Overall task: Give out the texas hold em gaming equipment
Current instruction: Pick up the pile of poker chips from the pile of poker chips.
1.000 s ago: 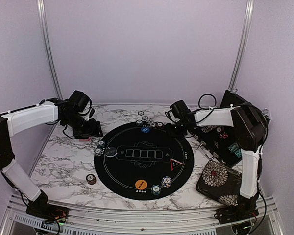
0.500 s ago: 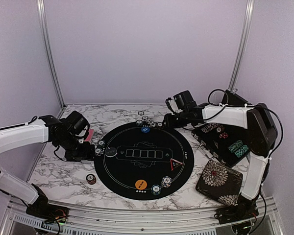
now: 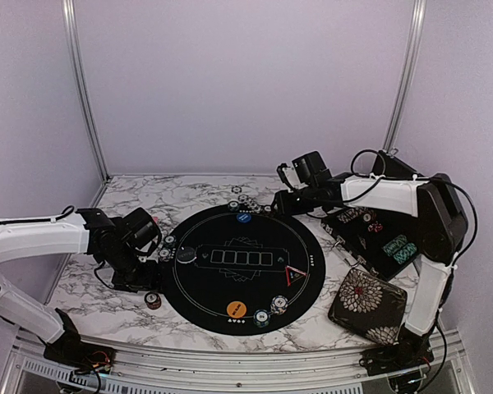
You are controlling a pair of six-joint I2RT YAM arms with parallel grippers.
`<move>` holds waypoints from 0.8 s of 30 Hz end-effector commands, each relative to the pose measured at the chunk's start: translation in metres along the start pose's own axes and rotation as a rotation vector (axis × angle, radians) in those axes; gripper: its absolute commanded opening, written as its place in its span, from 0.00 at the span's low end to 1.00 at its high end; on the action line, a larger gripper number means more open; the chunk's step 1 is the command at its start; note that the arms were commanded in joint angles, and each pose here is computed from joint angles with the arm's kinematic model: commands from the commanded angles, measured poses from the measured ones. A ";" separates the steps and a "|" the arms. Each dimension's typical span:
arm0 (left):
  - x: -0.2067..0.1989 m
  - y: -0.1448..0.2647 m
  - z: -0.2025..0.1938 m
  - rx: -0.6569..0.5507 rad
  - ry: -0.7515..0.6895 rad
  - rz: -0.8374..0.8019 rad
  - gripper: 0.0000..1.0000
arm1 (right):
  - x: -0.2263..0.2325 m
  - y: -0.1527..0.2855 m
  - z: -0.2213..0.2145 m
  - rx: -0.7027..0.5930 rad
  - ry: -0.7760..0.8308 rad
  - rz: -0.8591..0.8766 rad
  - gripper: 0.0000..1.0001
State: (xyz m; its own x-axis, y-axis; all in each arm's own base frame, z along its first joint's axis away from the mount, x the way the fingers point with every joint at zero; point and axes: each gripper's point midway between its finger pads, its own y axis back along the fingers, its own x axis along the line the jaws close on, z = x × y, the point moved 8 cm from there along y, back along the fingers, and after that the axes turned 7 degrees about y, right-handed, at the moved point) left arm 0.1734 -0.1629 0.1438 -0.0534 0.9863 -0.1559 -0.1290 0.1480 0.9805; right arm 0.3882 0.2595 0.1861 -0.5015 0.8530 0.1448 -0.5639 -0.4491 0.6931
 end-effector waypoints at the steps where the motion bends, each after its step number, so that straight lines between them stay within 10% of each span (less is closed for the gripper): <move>1: 0.004 -0.009 -0.007 0.043 -0.014 0.063 0.78 | 0.009 0.018 0.014 -0.069 0.012 0.024 0.41; 24: -0.007 -0.029 -0.006 0.076 -0.095 0.149 0.65 | 0.007 0.029 0.010 -0.085 0.010 0.008 0.41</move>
State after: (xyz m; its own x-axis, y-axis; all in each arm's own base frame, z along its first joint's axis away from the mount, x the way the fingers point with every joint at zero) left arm 0.1689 -0.1719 0.1123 0.0044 0.9996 -0.0268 -0.0467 0.0270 0.9985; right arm 0.3774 0.2544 0.1965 -0.5070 0.8496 0.1457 -0.5787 -0.4608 0.6729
